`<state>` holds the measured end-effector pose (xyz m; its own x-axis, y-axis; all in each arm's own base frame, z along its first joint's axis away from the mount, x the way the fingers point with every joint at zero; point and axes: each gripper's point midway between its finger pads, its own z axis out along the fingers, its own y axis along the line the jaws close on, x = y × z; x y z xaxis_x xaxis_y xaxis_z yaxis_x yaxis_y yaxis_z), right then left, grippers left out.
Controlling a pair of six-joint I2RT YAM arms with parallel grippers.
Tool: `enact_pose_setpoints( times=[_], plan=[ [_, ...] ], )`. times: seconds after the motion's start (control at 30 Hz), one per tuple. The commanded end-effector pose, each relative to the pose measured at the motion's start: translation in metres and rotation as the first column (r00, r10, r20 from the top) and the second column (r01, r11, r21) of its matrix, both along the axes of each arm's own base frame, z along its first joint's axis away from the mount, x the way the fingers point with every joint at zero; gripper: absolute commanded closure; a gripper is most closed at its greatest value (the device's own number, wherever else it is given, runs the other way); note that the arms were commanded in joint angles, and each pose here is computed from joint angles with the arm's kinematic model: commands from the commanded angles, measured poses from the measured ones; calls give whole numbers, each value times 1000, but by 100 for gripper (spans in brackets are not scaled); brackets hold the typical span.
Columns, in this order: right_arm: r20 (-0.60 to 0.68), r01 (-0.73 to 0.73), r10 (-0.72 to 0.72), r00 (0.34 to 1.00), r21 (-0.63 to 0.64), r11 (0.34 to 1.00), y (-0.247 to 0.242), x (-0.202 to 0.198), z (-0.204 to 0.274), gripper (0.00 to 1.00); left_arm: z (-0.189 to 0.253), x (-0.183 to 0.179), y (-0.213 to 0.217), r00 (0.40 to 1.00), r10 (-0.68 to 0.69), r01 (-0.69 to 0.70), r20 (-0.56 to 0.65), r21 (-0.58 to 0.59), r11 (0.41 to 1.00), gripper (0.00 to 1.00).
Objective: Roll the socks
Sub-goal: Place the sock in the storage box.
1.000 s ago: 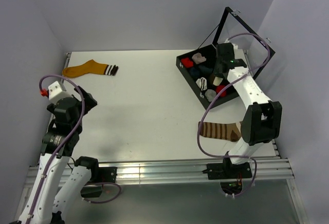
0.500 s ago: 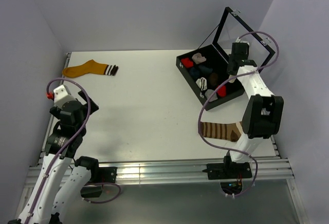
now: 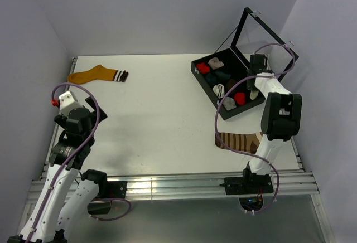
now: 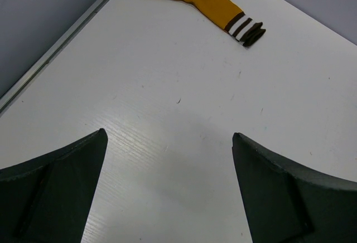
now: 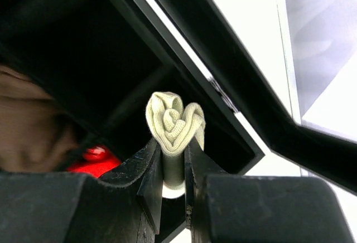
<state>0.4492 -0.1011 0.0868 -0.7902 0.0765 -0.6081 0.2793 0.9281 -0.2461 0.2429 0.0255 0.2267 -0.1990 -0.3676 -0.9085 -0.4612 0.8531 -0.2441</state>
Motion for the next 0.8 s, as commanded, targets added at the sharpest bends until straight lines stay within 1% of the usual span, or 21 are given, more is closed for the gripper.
enact_pose_setpoints(
  times=[0.0,0.1,0.27,0.4,0.63,0.7,0.73,0.77],
  plan=[
    [-21,22,-22,1000,-3,1000,-11,-9,-8,100,8,3,2,999,9,-9,34,10,1000,1],
    [-48,24,-24,999,18,1000,-10,-14,-21,100,8,3,2,999,6,-7,31,13,1000,1],
    [-92,45,-33,995,133,990,-9,-18,-35,100,7,3,2,1000,8,-9,29,12,1000,1],
    [-165,60,-34,986,154,986,-11,-20,-49,100,7,3,2,1000,8,-8,30,13,1000,1],
    [-218,121,-69,973,230,966,-12,-17,-65,100,6,4,2,1000,6,-7,25,14,1000,1],
    [-215,129,-78,973,235,964,-12,-16,-63,89,5,3,2,1000,6,-7,22,15,1000,1],
    [-204,125,-74,976,245,962,-9,-15,-60,80,6,4,1,1000,3,-4,23,13,1000,1],
    [-192,125,-77,978,251,960,-9,-13,-56,75,6,4,1,1000,4,-4,22,12,1000,1]
  ],
)
